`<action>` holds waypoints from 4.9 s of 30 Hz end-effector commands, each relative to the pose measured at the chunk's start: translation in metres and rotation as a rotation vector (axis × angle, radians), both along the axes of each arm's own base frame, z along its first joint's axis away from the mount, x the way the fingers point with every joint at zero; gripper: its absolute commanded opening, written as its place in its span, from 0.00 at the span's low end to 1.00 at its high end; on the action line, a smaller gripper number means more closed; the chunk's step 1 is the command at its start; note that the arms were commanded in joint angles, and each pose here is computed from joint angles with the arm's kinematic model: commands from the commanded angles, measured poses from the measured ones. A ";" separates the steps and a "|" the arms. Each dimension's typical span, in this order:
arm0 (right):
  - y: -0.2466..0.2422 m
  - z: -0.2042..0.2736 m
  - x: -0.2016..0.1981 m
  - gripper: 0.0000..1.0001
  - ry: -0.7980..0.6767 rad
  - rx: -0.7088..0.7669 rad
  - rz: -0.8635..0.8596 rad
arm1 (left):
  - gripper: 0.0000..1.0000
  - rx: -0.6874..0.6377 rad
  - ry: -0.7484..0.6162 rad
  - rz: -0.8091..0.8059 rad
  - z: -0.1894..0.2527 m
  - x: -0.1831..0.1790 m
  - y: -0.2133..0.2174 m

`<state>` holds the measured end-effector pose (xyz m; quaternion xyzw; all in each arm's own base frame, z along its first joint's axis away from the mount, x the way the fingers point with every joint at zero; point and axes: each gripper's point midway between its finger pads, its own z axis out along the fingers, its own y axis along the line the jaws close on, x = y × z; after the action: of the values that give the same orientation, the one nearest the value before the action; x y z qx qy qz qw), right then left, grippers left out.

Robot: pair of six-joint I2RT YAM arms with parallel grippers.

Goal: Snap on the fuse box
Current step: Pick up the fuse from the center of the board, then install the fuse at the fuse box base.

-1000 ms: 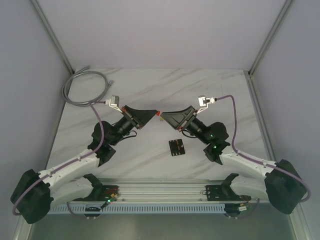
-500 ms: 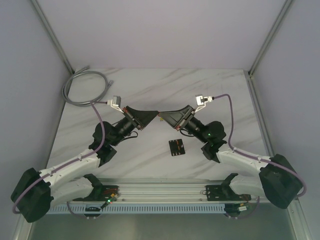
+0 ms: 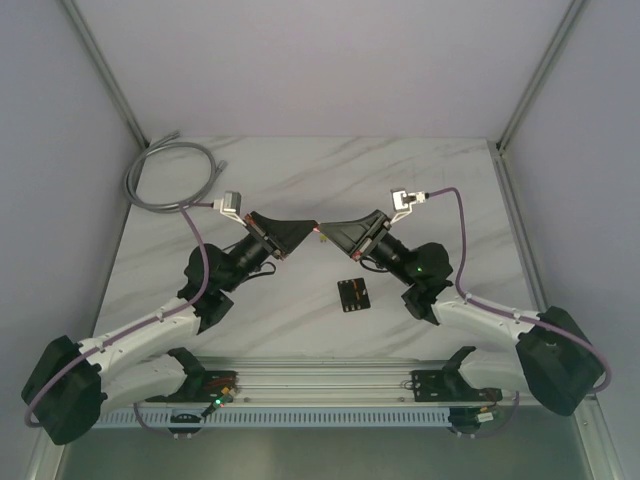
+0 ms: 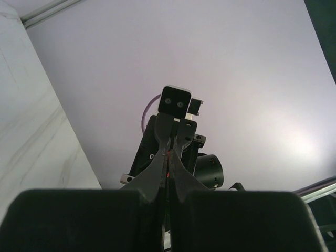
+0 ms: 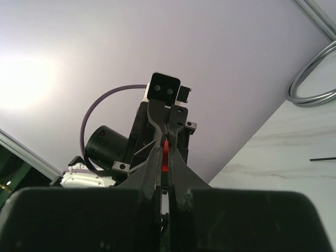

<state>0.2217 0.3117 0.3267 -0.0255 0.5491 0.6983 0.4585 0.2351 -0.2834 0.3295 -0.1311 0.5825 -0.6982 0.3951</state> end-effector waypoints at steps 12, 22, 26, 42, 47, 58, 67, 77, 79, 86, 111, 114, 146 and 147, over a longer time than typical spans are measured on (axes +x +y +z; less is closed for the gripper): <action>-0.015 -0.065 0.022 0.00 0.159 -0.509 -0.118 | 0.51 0.397 0.020 0.265 -0.056 0.020 0.043; -0.054 -0.124 0.024 0.00 0.397 -1.007 -0.175 | 0.81 0.768 0.024 0.286 -0.119 0.015 0.070; -0.070 -0.143 0.021 0.00 0.482 -1.189 -0.176 | 0.91 0.870 0.028 0.296 -0.135 0.015 0.080; -0.075 -0.219 0.015 0.00 0.597 -1.627 -0.122 | 1.00 1.045 0.125 0.299 -0.188 0.016 0.095; -0.067 -0.236 0.018 0.00 0.587 -1.626 -0.110 | 1.00 1.046 0.147 0.278 -0.193 0.016 0.091; -0.070 -0.265 0.015 0.00 0.595 -1.662 -0.123 | 1.00 1.038 0.169 0.265 -0.197 0.016 0.088; -0.073 -0.279 0.012 0.00 0.608 -1.674 -0.128 | 1.00 1.035 0.176 0.265 -0.197 0.016 0.088; -0.073 -0.282 0.014 0.00 0.604 -1.681 -0.145 | 1.00 1.032 0.181 0.267 -0.198 0.016 0.088; -0.073 -0.282 0.014 0.00 0.604 -1.677 -0.147 | 1.00 1.033 0.182 0.264 -0.198 0.016 0.088; -0.072 -0.287 0.013 0.00 0.609 -1.671 -0.146 | 1.00 1.032 0.190 0.254 -0.200 0.016 0.085; -0.069 -0.277 0.019 0.00 0.596 -1.625 -0.200 | 1.00 1.019 0.198 0.246 -0.200 0.014 0.085; -0.068 -0.277 0.018 0.00 0.594 -1.619 -0.194 | 1.00 1.020 0.199 0.245 -0.201 0.013 0.085; -0.063 -0.282 0.015 0.00 0.515 -1.637 -0.140 | 1.00 1.018 0.207 0.241 -0.203 0.013 0.084; -0.064 -0.283 0.015 0.00 0.516 -1.641 -0.141 | 1.00 1.018 0.208 0.240 -0.203 0.013 0.084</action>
<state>0.2391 0.2507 0.0493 -0.1431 0.9687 0.0428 0.1985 0.2478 -0.1985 0.1243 -0.0565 0.8646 -0.2566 0.4283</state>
